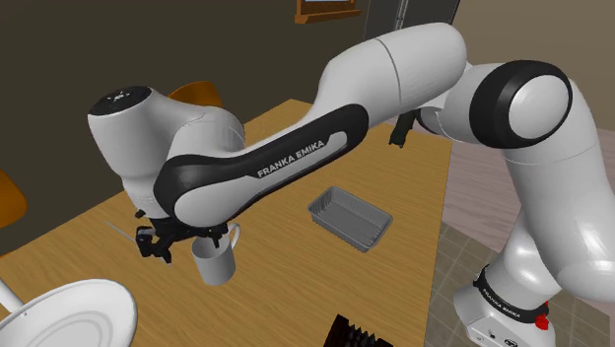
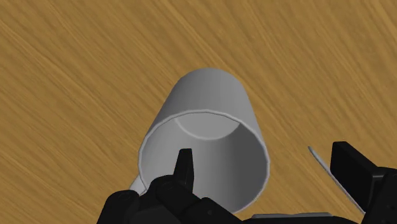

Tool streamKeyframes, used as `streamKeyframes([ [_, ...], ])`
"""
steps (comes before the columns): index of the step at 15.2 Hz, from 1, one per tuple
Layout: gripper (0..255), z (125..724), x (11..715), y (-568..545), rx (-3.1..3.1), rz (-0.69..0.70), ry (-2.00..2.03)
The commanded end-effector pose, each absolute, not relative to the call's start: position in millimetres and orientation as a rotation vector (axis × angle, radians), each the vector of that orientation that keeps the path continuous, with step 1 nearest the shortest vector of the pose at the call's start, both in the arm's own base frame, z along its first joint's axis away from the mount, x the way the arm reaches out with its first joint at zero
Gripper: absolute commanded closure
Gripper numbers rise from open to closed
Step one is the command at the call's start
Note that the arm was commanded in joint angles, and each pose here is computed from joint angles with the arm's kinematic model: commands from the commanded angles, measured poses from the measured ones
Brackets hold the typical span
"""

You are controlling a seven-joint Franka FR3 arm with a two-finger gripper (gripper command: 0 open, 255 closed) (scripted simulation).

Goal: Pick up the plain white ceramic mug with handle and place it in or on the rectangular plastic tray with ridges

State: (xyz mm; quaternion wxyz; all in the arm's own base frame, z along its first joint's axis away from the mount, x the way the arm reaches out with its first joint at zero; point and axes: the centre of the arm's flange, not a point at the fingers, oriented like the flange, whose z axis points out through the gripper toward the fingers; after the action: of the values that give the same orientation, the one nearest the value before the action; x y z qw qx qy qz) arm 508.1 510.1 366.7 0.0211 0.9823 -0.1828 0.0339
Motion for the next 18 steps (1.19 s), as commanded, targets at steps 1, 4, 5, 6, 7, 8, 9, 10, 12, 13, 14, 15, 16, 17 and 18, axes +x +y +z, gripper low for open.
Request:
streamKeyframes([
  [1,0,356.0,508.6,510.0,3.045,0.105,-0.567],
  [4,0,347.8,509.1,509.5,3.045,0.105,-0.567],
  [5,0,347.8,509.1,509.5,3.045,0.105,-0.567],
  [6,0,347.8,509.1,509.5,3.045,0.105,-0.567],
  [7,0,347.8,509.1,509.5,3.045,0.105,-0.567],
  [8,0,347.8,509.1,509.5,3.045,0.105,-0.567],
  [9,0,347.8,509.1,509.5,3.045,0.105,-0.567],
  [10,0,347.8,509.1,509.5,3.045,0.105,-0.567],
  [12,255,347.8,509.1,509.5,3.045,0.105,-0.567],
  [13,255,347.8,509.1,509.5,3.045,0.105,-0.567],
  [14,255,347.8,509.1,509.5,3.045,0.105,-0.567],
  [15,255,347.8,509.1,509.5,3.045,0.105,-0.567],
  [16,255,347.8,509.1,509.5,3.045,0.105,-0.567],
  [17,255,347.8,509.1,509.5,3.045,0.105,-0.567],
  [18,255,347.8,509.1,509.6,3.045,0.105,-0.567],
])
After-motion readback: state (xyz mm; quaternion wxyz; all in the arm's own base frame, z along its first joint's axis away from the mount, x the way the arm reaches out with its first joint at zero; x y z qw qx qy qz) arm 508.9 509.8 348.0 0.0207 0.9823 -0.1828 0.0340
